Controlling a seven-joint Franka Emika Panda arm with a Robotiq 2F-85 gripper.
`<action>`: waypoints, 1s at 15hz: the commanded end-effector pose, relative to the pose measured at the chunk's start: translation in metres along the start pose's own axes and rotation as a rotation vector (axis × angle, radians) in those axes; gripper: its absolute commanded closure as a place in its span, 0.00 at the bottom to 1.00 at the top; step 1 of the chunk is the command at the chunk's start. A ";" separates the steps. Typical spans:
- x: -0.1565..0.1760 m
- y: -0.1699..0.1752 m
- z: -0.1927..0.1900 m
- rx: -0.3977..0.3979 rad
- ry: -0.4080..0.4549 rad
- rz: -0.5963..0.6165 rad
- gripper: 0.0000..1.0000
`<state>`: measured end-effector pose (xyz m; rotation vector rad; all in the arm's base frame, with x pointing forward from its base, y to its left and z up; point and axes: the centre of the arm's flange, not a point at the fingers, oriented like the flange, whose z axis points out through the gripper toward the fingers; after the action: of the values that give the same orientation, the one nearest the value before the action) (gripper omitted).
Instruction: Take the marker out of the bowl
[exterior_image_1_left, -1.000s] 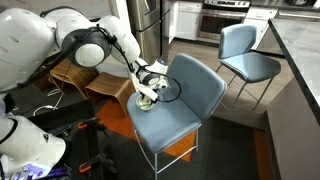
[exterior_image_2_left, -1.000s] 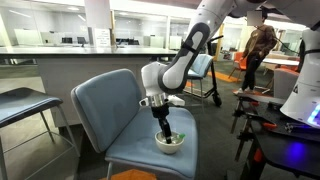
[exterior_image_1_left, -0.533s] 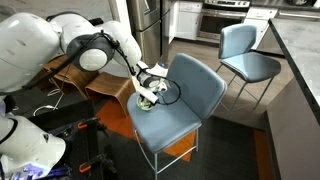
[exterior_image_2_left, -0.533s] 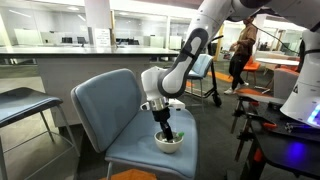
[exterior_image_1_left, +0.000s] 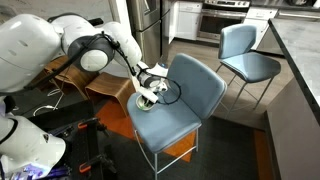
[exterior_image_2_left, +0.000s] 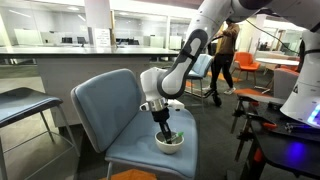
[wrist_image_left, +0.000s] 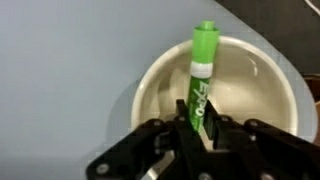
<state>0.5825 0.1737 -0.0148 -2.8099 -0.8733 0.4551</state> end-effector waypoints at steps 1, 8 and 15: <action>0.000 -0.005 -0.011 -0.017 -0.029 -0.011 0.97; -0.019 -0.001 -0.067 -0.030 -0.060 -0.001 0.95; -0.037 0.061 -0.097 -0.056 0.044 0.111 0.95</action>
<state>0.6184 0.1114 0.0791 -2.8924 -0.7880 0.4511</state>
